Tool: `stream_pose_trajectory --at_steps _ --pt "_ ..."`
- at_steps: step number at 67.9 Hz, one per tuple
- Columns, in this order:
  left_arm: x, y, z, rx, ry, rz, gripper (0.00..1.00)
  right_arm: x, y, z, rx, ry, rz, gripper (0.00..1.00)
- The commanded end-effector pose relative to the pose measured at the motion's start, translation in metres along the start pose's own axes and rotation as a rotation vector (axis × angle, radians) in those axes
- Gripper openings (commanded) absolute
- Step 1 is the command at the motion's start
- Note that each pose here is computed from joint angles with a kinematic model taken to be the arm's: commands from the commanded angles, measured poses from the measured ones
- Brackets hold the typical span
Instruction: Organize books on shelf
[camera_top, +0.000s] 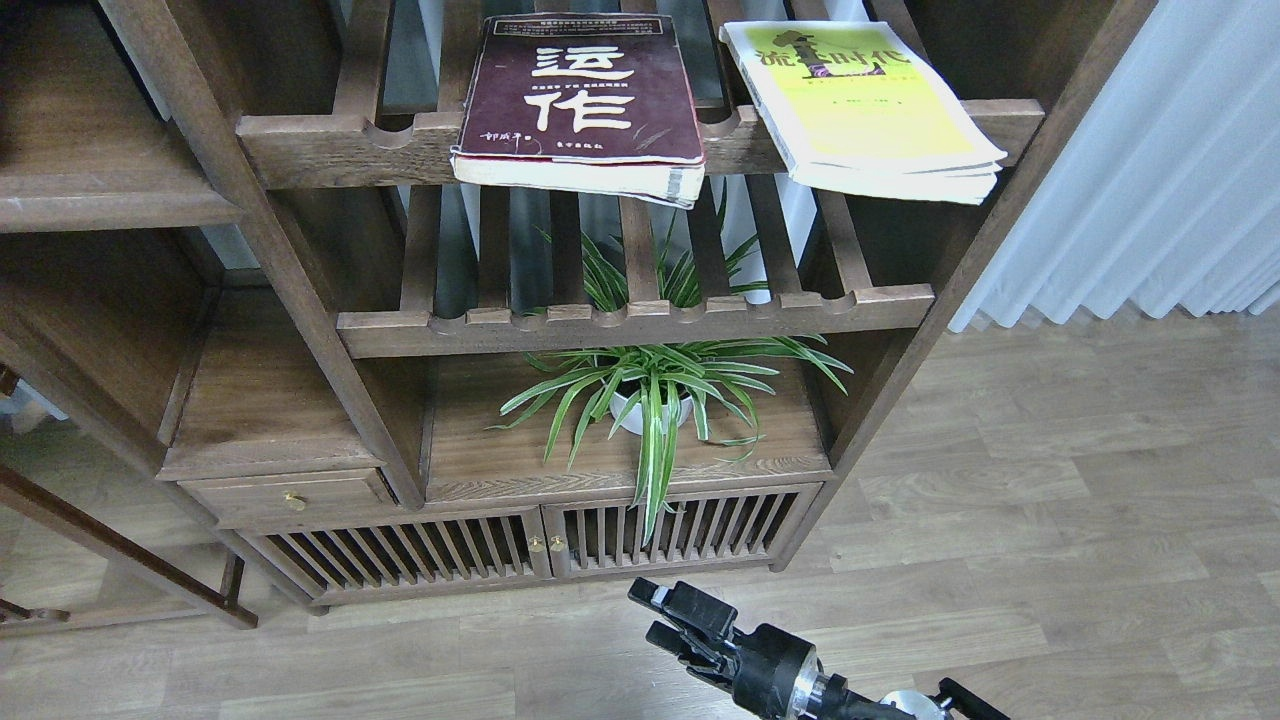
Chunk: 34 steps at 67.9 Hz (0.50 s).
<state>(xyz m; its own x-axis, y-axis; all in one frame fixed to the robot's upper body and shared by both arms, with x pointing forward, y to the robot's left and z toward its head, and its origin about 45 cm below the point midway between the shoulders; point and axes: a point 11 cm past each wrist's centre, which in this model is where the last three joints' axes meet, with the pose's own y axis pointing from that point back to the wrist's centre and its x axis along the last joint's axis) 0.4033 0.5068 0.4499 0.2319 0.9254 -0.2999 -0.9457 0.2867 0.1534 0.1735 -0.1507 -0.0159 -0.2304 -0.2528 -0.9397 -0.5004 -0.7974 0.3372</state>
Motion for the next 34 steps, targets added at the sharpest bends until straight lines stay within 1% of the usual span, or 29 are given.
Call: stream_pose_trajectory --at_steps 1,16,24,34 --pt "-0.001 -0.009 0.006 -0.032 0.025 -0.006 0.0 0.0 0.0 0.0 0.001 -0.001 -0.002 1.0" --pt "0.001 -0.017 0.009 -0.049 0.043 0.001 0.0 0.001 0.002 0.0 0.01 -0.009 -0.001 1.0" --pt "0.011 -0.014 0.009 -0.058 0.06 0.031 0.0 0.002 0.003 0.002 0.009 -0.013 0.001 1.0" --pt "0.016 -0.021 0.008 -0.072 0.094 0.044 0.01 0.002 0.003 0.002 0.009 -0.013 0.001 1.0"
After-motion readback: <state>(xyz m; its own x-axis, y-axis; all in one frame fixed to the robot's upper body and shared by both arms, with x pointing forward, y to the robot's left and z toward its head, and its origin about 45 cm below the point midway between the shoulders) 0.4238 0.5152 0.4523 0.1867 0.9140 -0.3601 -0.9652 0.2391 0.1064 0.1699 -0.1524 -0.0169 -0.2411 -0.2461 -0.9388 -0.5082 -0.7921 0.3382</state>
